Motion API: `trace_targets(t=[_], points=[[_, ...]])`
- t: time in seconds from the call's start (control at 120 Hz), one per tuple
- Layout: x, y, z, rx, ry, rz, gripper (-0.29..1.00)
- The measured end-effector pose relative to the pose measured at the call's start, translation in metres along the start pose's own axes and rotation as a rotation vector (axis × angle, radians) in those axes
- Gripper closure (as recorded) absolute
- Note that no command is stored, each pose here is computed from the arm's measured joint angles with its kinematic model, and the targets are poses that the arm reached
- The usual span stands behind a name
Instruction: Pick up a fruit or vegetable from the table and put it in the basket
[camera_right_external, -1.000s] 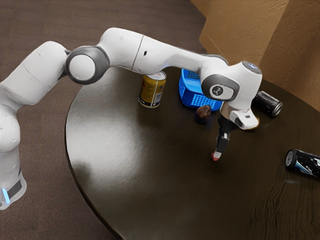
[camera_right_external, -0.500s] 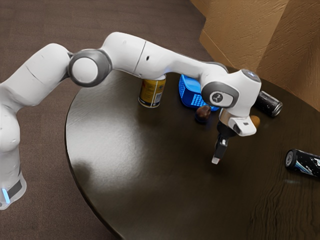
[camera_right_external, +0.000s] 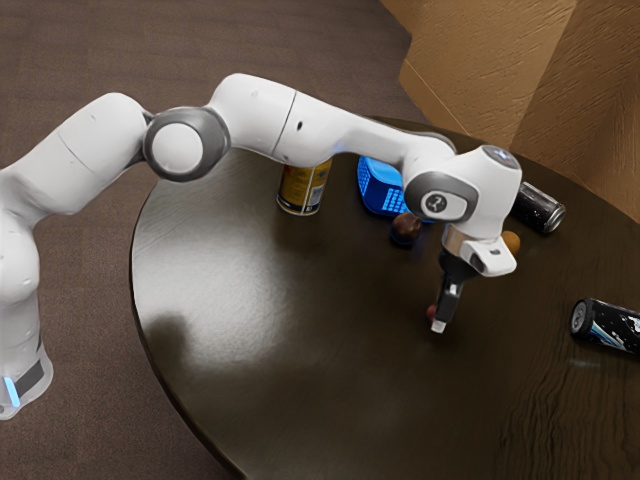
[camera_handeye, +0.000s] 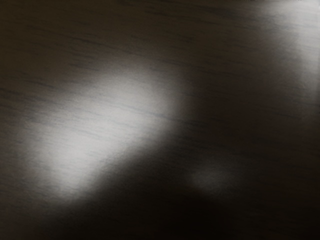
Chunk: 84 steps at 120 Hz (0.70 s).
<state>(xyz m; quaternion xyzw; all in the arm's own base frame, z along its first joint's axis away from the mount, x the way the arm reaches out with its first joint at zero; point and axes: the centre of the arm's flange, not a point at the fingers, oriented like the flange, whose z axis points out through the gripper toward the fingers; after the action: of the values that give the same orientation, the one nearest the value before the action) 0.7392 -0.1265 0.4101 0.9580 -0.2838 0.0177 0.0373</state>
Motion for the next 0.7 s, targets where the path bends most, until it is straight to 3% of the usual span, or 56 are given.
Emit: trace_targets(t=[0.133, 0.458, 0.7], points=[[0.000, 0.000, 0.001, 0.007, -0.001, 0.002, 0.05], [-0.001, -0.001, 0.000, 0.013, -0.001, -0.017, 0.46], [-0.006, 0.004, -0.039, 0.061, 0.029, -0.027, 0.49]])
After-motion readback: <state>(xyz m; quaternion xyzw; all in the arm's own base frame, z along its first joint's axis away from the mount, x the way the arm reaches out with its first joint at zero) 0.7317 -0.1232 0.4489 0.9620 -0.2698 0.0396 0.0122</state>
